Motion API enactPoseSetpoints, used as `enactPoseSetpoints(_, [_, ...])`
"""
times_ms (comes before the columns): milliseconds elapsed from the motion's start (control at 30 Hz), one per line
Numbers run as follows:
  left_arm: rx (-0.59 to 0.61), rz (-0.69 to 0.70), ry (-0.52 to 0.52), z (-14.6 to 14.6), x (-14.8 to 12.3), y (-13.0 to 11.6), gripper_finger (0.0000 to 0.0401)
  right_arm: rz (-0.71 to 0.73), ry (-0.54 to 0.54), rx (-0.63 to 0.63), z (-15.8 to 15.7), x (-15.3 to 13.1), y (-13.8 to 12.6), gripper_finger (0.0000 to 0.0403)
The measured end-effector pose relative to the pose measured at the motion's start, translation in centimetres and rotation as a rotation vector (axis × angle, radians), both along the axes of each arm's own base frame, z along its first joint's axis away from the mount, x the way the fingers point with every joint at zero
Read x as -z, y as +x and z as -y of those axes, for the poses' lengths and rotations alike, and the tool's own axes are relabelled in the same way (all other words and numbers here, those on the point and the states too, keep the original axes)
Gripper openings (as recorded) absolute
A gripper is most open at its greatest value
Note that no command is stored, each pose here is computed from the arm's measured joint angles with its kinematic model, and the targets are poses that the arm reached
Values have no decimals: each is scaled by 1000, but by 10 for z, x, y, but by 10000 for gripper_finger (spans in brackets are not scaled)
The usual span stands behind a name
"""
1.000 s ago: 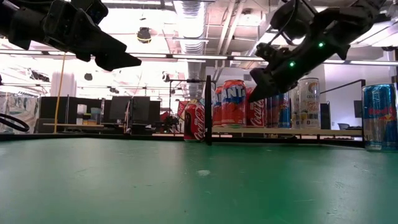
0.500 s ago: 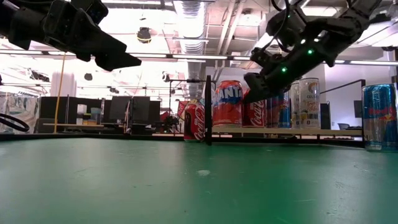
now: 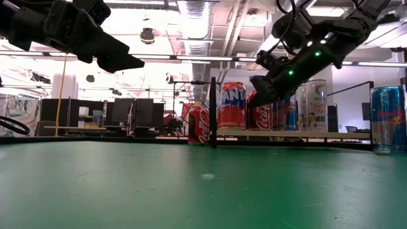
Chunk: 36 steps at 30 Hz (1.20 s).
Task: Place canned beverage on shelf
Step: Put the red soda can on the shelf aligned with the other red soda cans, then put the red white soda can on the shelf aligned with the other red white soda cans
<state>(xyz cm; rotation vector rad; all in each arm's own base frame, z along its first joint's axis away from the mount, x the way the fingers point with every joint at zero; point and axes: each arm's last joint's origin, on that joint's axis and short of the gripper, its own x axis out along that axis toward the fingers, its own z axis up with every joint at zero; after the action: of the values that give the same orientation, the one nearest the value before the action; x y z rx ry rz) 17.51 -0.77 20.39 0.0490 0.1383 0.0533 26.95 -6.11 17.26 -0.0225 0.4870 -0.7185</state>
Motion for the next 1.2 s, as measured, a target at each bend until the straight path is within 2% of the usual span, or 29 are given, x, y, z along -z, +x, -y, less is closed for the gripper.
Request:
enactPoseSetpoints(300, [-5, 12, -18, 0, -1, 0, 388, 22, 22, -79, -25, 0, 5, 16])
enactPoseSetpoints(467, [-81, 64, -78, -2, -6, 0, 388, 40, 61, -128, -45, -6, 2, 17])
enactPoseSetpoints(567, [-170, 66, -40, -12, -17, 6, 388, 33, 82, -182, -63, -10, -3, 17])
enactPoseSetpoints(667, [-276, 24, 22, -35, -26, 17, 388, 67, 87, -234, -78, -18, -6, 17])
enactPoseSetpoints(833, [-338, 7, 71, -89, -36, 38, 388, 86, 84, -282, -91, -25, -11, 17])
enactPoseSetpoints(1000, [-410, 10, 42, -152, -21, 47, 388, 61, 55, -312, -96, -24, -12, 17])
enactPoseSetpoints(1200, [-356, -3, -39, -209, 3, 69, 388, 35, 41, -319, -96, -22, -12, 17])
